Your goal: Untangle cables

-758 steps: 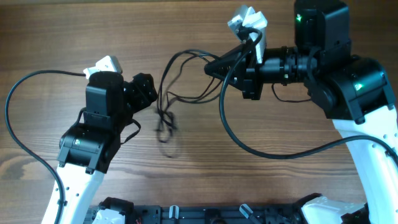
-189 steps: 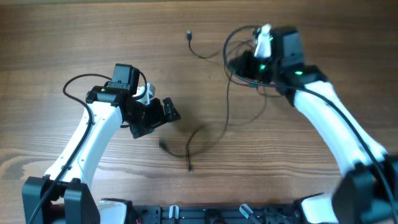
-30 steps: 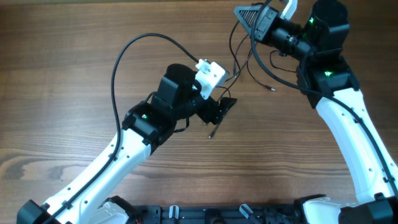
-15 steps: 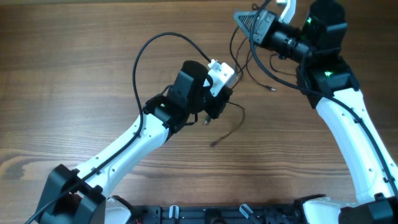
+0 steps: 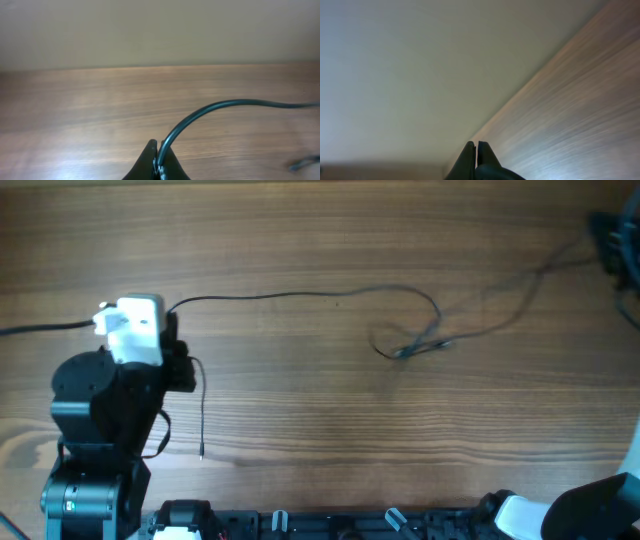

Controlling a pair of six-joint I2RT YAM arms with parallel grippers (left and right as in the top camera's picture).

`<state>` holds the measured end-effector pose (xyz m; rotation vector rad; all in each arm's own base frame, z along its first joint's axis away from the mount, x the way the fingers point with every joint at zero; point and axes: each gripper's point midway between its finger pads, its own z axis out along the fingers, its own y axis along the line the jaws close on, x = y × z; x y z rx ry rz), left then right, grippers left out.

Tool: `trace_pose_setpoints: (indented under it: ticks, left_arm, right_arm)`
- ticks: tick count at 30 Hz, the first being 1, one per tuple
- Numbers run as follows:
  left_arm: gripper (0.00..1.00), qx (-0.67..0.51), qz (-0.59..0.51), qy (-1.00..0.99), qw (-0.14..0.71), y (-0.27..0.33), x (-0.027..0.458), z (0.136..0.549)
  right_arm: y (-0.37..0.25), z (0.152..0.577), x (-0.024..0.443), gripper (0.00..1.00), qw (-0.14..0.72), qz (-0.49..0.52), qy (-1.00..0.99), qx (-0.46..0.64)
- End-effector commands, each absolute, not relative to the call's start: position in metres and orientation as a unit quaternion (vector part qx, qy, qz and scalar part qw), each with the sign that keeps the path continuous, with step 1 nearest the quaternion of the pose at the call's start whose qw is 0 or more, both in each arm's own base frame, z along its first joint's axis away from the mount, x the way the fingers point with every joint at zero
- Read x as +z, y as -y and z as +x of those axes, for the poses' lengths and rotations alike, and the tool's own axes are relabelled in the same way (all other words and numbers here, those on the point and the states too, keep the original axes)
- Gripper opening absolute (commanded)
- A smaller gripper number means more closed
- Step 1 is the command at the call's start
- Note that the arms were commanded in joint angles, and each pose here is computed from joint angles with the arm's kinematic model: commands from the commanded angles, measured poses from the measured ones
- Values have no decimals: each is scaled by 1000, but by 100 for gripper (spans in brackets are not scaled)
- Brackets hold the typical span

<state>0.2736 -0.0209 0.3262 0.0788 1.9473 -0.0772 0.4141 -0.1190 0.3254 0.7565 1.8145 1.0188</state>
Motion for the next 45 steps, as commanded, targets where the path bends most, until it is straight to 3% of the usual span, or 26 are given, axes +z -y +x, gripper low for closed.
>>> trace_pose_setpoints:
  ticks: [1,4,9,16,21,22,23,24,30,33,35,40,45]
  left_arm:
    - [4,12,-25,-834,551,-18,320,271]
    - [4,14,-38,-833,551,-27,321,271]
    - [4,-86,25,-833,546,12,319,275]
    - [4,-307,123,-829,452,83,293,286]
    - [8,-407,156,-824,362,122,261,296]
    - [22,-421,168,-818,353,131,261,295]
    - [50,-430,177,-815,345,138,259,294]
    - [100,-435,184,-815,337,145,256,293]
    - [100,-397,188,-835,332,151,243,297]
    - [100,-247,98,-915,305,104,198,308]
    - [98,-168,49,-950,258,75,173,295]
    - [98,-164,40,-964,205,72,160,272]
    - [100,-171,41,-963,204,74,161,272]
  right_arm:
    - [169,385,329,4,459,330,-709,422]
    - [193,367,332,4,469,345,-695,422]
    - [157,376,337,5,438,310,-701,470]
    - [-9,414,366,4,364,129,-727,567]
    - [-131,397,412,4,355,-39,-694,625]
    - [-136,395,412,4,351,-43,-694,627]
    - [-141,394,411,4,348,-48,-694,629]
    - [-143,393,410,4,344,-48,-695,629]
    - [-144,391,410,4,338,-53,-695,632]
    - [-144,390,410,4,336,-56,-695,633]
    - [-144,390,410,4,336,-56,-695,633]
    - [-143,391,410,4,346,-62,-695,628]
    - [-97,420,384,4,446,-56,-721,527]
